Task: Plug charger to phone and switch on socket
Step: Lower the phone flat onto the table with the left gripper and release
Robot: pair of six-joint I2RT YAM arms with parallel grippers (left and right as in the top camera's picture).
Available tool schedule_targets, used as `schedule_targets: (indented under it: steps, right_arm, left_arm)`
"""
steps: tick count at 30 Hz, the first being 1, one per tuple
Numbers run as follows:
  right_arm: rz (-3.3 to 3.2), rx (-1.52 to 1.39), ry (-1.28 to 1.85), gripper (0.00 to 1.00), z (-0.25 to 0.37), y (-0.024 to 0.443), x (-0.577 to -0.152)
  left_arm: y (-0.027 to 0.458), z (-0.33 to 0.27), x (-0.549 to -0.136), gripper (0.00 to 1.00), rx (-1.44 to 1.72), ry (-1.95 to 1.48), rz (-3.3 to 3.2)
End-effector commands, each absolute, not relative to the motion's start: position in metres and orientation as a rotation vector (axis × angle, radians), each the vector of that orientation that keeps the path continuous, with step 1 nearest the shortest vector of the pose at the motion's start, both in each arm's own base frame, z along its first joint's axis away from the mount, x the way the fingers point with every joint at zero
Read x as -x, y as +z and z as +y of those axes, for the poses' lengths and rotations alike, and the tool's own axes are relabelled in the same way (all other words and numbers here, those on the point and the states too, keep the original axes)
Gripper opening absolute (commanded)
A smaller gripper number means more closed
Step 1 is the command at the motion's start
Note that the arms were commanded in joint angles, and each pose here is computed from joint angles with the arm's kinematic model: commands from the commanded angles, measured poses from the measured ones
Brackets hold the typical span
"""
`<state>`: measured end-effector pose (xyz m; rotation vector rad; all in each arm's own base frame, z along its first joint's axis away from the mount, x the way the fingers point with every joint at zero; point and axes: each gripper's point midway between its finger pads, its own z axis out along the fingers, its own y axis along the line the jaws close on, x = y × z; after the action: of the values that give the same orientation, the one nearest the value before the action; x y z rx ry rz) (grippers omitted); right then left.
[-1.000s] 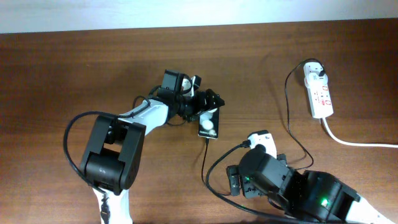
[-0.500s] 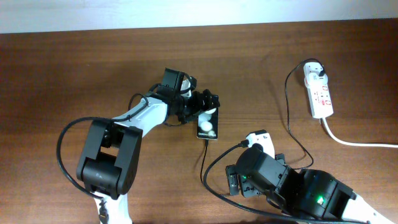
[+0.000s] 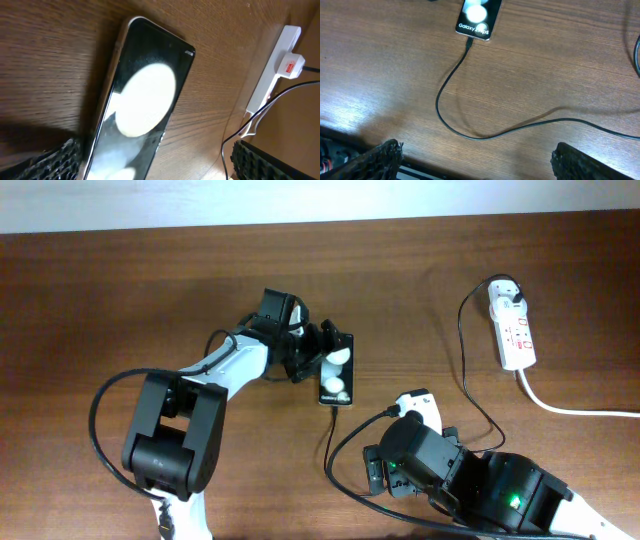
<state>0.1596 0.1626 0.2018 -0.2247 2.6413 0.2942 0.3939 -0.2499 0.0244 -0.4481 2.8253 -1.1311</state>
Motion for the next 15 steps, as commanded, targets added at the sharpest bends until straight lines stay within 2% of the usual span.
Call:
schedule_targets:
  steps: [1,3,5,7,8,9,11,12,13,15]
  right_arm:
    - [2.656,0.225,0.321,0.99,0.165,0.205,-0.157]
    - [2.702,0.254,0.388,0.99,0.172,0.202,-0.147]
    - [2.724,0.263,0.39,0.96,0.174,0.199,-0.145]
    - [2.736,0.264,0.369,0.79,0.176,0.195,-0.147]
    - [2.738,0.262,0.347,0.58,0.177,0.192,-0.15]
    - [2.748,0.263,0.33,0.44,0.179,0.189,-0.151]
    - [2.779,0.269,0.289,0.18,0.184,0.178,-0.155]
    - [2.796,0.272,0.267,0.09,0.186,0.173,-0.157]
    - [2.815,0.264,0.244,0.04,0.187,0.167,-0.158]
    - [2.875,0.076,0.174,0.04,0.185,0.151,-0.165]
  left_arm:
    - [-0.054,-0.187,-0.369,0.99,0.457,-0.699,2.992]
    - [-0.063,-0.147,-0.359,0.99,0.379,-0.509,3.062]
    - [-0.062,-0.114,-0.351,0.99,0.446,-0.413,3.129]
    - [-0.044,-0.082,-0.348,0.99,0.447,-0.39,3.203]
    - [-0.035,-0.071,-0.348,0.99,0.434,-0.39,3.224]
    - [-0.018,-0.057,-0.348,0.99,0.422,-0.394,3.25]
    - [0.017,-0.037,-0.35,0.99,0.434,-0.404,3.243]
    - [0.037,-0.029,-0.35,0.99,0.463,-0.407,3.216]
    - [0.052,-0.024,-0.349,0.99,0.47,-0.409,3.185]
    - [0.108,-0.014,-0.34,0.99,0.402,-0.386,3.079]
